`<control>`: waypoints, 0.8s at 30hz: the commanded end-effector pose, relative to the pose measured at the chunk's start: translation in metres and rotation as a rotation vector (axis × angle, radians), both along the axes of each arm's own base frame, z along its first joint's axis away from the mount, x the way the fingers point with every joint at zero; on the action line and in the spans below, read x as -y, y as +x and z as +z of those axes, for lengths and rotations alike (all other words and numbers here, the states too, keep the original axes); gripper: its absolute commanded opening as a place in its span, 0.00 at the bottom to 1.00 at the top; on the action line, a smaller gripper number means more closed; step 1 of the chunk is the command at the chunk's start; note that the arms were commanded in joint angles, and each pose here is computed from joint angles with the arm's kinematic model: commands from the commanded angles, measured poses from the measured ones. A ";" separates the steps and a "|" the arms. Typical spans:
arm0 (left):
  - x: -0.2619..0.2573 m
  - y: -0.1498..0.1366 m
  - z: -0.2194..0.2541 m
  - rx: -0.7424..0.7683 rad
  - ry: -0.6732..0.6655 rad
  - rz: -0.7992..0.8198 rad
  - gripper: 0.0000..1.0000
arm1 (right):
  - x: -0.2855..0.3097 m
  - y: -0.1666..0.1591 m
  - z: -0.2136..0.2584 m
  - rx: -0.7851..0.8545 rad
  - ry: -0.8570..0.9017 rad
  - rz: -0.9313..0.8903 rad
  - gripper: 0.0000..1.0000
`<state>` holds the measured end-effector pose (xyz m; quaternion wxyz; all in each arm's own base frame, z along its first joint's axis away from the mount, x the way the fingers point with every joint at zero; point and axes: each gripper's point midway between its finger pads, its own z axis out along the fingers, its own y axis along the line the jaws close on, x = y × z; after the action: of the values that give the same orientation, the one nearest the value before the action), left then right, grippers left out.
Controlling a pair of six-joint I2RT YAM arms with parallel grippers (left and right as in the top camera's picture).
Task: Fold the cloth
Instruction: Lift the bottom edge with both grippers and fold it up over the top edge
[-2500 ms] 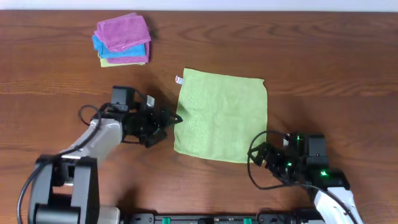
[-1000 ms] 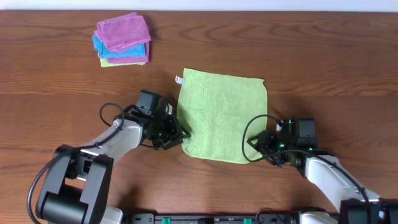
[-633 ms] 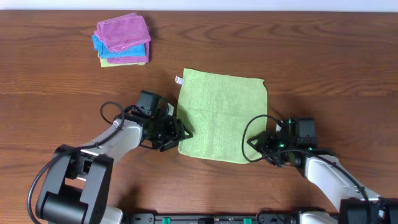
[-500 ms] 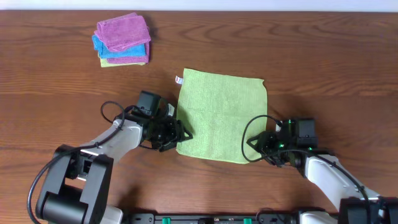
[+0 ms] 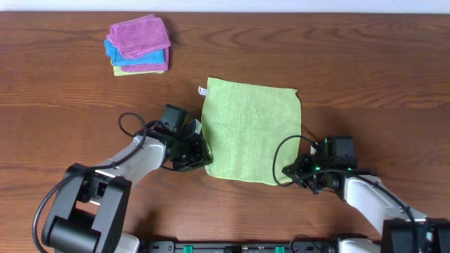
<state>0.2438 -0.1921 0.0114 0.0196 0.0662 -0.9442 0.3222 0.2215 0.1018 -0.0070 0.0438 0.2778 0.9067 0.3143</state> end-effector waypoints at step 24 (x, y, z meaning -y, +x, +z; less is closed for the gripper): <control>-0.031 -0.034 0.050 0.005 -0.014 -0.060 0.06 | -0.012 -0.011 0.022 0.062 0.066 0.083 0.01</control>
<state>0.2098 -0.1614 0.0516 0.0386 0.0484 -0.9445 0.3228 0.2120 0.1090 0.0045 0.0411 0.2488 0.9074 0.3361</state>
